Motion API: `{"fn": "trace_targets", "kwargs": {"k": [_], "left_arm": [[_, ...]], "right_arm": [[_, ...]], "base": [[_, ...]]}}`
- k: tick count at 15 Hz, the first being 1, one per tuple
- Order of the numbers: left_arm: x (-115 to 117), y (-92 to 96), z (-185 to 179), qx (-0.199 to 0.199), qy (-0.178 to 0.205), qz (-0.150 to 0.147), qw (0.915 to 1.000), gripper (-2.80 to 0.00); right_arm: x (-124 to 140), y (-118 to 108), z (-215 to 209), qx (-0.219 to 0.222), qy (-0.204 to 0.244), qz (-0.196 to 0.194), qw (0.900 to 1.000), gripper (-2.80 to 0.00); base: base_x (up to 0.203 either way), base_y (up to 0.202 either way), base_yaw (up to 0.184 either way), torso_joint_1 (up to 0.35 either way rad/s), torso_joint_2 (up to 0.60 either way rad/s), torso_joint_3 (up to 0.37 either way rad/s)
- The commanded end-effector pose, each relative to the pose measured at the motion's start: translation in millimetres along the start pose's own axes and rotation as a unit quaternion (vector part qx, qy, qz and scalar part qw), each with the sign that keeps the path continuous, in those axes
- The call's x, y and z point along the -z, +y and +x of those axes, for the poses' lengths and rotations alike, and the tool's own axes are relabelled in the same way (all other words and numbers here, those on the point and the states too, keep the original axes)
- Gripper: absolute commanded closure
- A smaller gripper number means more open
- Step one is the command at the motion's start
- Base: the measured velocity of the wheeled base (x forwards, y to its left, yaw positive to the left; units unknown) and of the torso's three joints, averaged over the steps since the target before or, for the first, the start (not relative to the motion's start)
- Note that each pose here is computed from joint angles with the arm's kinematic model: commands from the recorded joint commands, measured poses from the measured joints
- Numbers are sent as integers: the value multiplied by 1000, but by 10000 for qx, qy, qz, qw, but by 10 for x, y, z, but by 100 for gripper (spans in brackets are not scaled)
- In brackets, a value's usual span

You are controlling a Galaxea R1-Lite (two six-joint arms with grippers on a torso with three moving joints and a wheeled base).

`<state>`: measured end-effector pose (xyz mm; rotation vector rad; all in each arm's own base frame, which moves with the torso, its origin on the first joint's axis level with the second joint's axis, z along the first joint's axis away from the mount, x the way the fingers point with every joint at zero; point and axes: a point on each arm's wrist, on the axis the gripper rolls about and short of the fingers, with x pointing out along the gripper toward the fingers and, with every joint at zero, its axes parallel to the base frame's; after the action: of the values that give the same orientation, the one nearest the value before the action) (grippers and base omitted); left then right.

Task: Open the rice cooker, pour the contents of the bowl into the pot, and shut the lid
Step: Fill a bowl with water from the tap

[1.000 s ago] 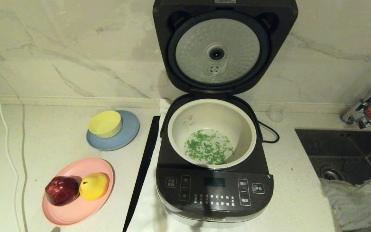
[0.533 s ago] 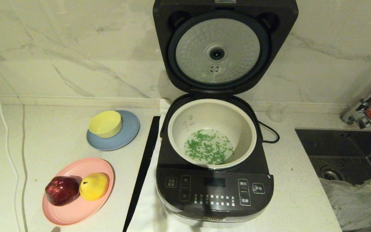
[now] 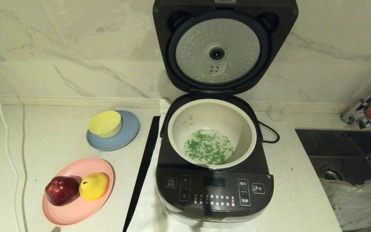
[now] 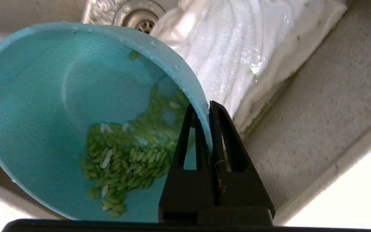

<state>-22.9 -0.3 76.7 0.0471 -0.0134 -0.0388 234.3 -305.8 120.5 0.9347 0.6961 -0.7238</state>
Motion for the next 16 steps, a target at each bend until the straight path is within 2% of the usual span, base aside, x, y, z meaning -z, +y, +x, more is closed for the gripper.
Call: {"fn": "trace_targets", "kwargs": {"k": [1,5,8,16], "left_arm": [[21,-1,6,-2,39,2,10000,0],[21,-1,6,-2,39,2,10000,0],[21,-1,6,-2,39,2,10000,0],[21,-1,6,6,39,2,10000,0]], "right_arm": [[-34,6,59,-17,7,6,10000,0],[-93,55,144,-63,-20,-45,10000,0],[-129,96,242,-88,-16,108,9999,0],[-108,184,175,-148,-41,110,9998,0]], "base": [[0,0,0,0,0,0],[0,0,0,0,0,0],[0,0,0,0,0,0],[0,0,0,0,0,0]]}}
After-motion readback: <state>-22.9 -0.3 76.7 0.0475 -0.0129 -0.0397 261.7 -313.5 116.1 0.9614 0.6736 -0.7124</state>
